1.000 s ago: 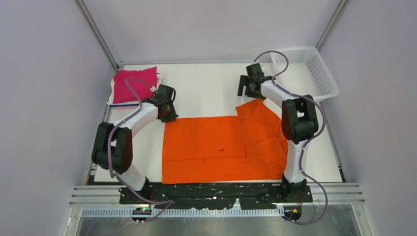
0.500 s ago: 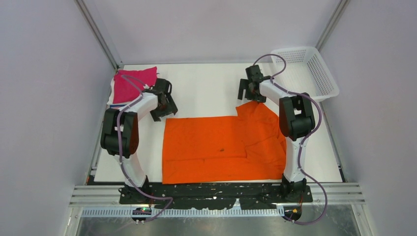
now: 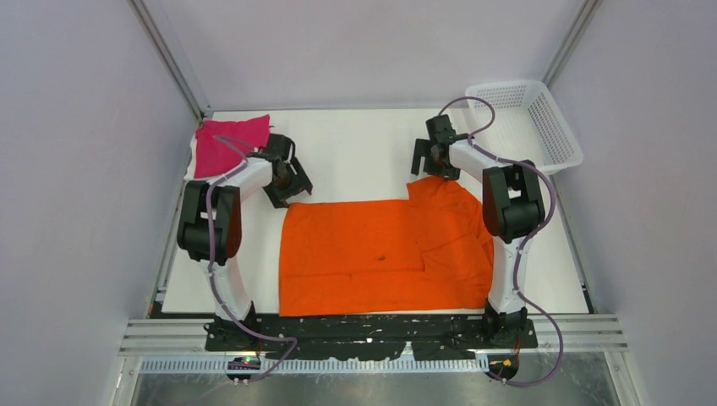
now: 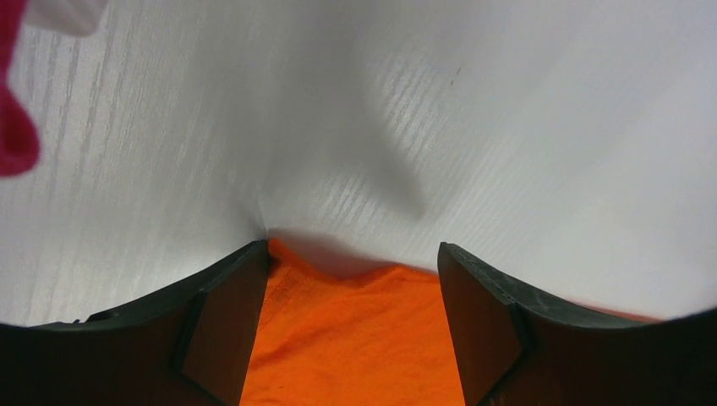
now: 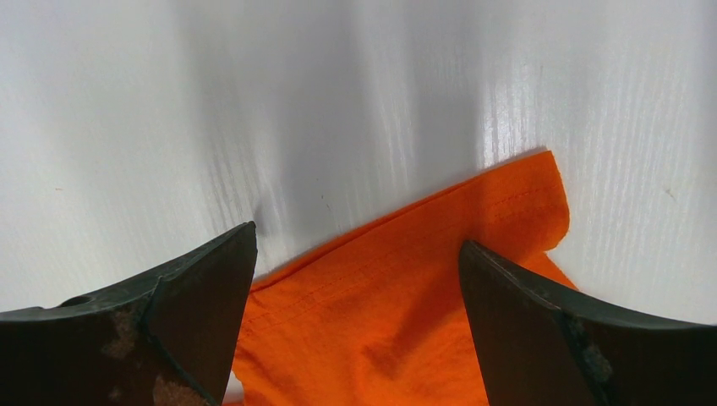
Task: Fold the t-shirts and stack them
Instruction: Grab the side of the flattened tshirt furthest away from the robot with both arms
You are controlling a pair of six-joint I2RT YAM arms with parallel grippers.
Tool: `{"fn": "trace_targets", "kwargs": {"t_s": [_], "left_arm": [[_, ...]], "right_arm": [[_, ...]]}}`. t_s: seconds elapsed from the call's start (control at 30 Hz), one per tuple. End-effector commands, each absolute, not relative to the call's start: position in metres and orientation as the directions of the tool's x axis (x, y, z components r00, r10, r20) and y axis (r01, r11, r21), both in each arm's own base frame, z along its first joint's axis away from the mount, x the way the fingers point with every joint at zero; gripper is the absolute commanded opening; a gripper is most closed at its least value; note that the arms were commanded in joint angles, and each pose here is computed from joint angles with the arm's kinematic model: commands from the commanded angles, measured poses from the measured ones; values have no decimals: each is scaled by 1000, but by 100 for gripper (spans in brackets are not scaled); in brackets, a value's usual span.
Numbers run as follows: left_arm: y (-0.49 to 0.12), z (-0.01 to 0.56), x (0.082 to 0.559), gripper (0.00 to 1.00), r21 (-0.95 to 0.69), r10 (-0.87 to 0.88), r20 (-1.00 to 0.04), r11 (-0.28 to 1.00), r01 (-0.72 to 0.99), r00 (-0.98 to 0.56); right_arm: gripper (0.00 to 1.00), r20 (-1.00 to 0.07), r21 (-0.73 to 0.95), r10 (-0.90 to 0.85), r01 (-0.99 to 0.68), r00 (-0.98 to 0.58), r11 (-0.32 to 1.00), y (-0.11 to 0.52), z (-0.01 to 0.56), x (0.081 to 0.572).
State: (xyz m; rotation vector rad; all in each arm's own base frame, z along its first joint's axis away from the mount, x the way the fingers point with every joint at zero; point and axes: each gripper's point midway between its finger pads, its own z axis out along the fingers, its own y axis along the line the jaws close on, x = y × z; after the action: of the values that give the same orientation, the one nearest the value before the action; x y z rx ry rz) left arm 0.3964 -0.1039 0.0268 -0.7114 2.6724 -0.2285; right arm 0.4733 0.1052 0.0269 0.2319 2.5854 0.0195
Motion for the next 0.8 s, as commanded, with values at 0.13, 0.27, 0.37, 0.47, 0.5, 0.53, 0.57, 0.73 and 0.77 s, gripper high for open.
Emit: {"fn": "trace_targets", "kwargs": {"t_s": [0.13, 0.27, 0.37, 0.47, 0.5, 0.53, 0.57, 0.73, 0.77], "left_arm": [[-110, 13, 370, 56, -254, -500, -234, 859, -444, -834], [-102, 16, 358, 46, -195, -484, -250, 873, -447, -838], [-97, 17, 351, 44, -138, -460, -263, 888, -439, -848], [-96, 18, 349, 38, -99, -443, -264, 896, -433, -857], [-96, 17, 349, 35, -88, -440, -264, 897, -433, -859], [-97, 18, 350, 28, -81, -433, -263, 900, -428, -862], [-97, 16, 349, 21, -77, -430, -258, 902, -425, -865], [-99, 23, 353, 0, -95, -409, -283, 912, -399, -867], [-99, 28, 354, 0, -106, -406, -303, 913, -393, -862]], "right_arm": [[96, -567, 103, 190, 160, -801, 982, 103, 55, 478], [96, -574, 96, 194, 170, -796, 981, 99, 57, 478], [96, -576, 96, 196, 172, -794, 980, 99, 57, 478], [96, -575, 94, 197, 175, -794, 980, 97, 56, 477], [96, -576, 93, 197, 176, -793, 980, 97, 57, 477], [96, -577, 92, 196, 176, -793, 980, 97, 57, 477], [96, -577, 88, 197, 179, -793, 980, 95, 57, 477], [96, -579, 83, 198, 184, -791, 979, 94, 57, 477], [96, -579, 83, 199, 185, -790, 979, 93, 57, 477]]}}
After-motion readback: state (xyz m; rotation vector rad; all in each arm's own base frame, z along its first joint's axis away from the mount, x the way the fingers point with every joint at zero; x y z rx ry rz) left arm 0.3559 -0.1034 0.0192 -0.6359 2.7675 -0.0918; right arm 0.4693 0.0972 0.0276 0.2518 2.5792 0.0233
